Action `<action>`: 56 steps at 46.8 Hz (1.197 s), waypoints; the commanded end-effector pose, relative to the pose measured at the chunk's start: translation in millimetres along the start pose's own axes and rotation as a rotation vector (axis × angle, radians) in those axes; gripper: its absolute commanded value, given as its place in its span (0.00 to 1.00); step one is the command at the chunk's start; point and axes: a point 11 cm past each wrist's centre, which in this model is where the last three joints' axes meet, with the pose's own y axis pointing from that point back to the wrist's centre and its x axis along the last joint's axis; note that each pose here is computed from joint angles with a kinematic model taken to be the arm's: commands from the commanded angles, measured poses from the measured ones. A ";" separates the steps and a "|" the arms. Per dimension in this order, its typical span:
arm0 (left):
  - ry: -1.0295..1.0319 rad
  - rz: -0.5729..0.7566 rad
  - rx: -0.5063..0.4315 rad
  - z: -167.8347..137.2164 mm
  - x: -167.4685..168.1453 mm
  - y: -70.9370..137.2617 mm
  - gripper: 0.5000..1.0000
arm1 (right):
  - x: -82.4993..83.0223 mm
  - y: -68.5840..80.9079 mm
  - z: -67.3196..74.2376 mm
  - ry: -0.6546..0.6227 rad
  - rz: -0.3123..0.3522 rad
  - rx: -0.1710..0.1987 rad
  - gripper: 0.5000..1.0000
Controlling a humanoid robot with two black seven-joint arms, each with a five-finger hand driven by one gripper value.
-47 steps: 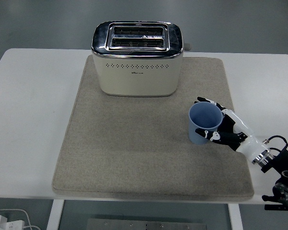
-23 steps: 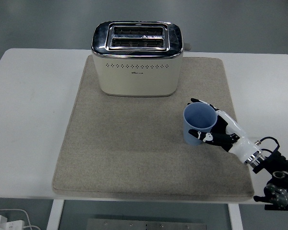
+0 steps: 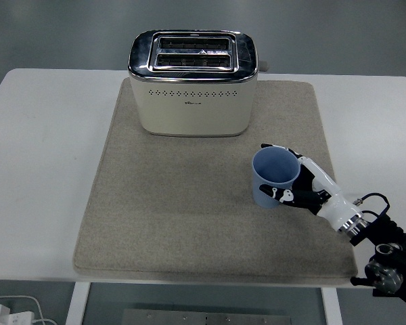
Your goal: Put the water cup in front of the bread machine
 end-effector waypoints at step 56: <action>-0.003 -0.009 -0.001 0.1 -2.8 -0.1 1.00 | -72.4 -107.1 -18.3 0.035 -0.098 0.099 0.08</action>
